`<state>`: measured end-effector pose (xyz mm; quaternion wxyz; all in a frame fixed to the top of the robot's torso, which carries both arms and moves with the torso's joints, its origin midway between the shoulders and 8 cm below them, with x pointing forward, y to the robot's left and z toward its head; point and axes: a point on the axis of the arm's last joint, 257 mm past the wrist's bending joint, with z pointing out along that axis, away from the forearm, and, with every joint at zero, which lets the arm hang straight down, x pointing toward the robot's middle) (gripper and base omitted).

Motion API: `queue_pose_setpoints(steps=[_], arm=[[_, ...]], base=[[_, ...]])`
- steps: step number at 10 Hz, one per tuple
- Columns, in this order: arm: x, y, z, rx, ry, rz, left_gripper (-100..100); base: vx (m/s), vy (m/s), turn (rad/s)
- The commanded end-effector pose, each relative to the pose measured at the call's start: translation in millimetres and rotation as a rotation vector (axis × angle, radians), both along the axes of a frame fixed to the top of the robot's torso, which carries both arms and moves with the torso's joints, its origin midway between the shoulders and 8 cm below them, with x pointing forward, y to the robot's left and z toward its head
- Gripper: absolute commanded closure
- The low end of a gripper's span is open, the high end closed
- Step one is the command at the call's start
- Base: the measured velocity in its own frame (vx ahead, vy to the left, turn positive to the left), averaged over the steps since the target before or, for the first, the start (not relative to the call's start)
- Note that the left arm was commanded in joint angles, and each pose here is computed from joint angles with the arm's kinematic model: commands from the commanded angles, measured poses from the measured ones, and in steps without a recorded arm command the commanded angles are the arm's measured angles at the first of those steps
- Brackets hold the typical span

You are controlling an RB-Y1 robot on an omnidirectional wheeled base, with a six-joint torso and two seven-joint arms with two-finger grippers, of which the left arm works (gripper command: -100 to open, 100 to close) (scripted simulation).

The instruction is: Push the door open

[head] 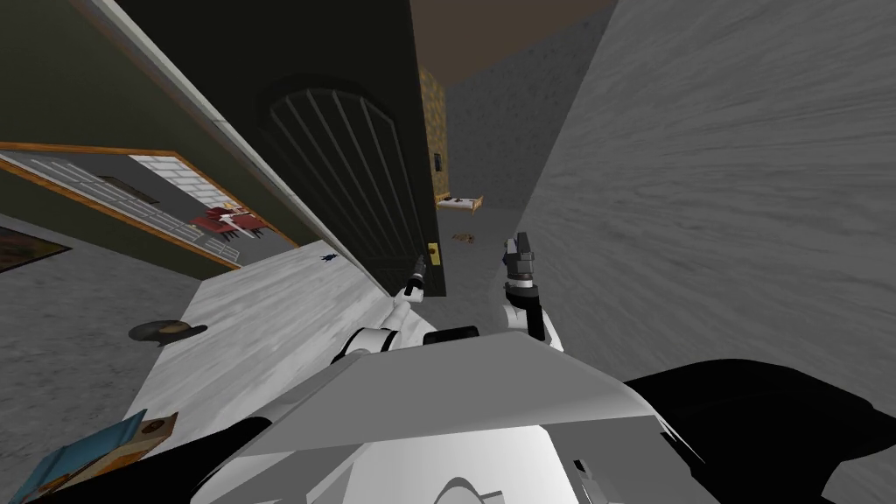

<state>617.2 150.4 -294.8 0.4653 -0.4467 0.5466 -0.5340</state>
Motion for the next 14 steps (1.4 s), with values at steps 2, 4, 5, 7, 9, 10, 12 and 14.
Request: queue_pose_setpoints(steps=[2,4,5,7,9,10,12,14], arm=[[-1.7,-13.4,-1.3,-0.029,0.008,-0.004,-100],[-0.2,-1.8,-1.8,-0.011,0.004,0.006,-100],[0.3,1.5,-1.6,-0.007,0.003,0.009,-100],[0.9,6.5,-1.2,-0.003,0.001,0.015,-100],[1.0,8.0,-1.0,-0.004,-0.001,0.019,-100],[0.8,7.2,-1.0,-0.006,-0.001,0.02,-100],[-0.1,1.7,-1.4,-0.017,0.0,0.018,-100],[0.6,3.7,-1.1,-0.014,0.0,0.019,100]], base=[[-0.19,-0.117,0.044],[0.013,-0.04,-0.013],[0.181,-0.049,-0.021],[0.207,-0.021,-0.016],[0.241,-0.041,-0.028],[0.228,-0.021,-0.018],[0.189,-0.045,-0.027],[0.033,-0.012,0.002]])
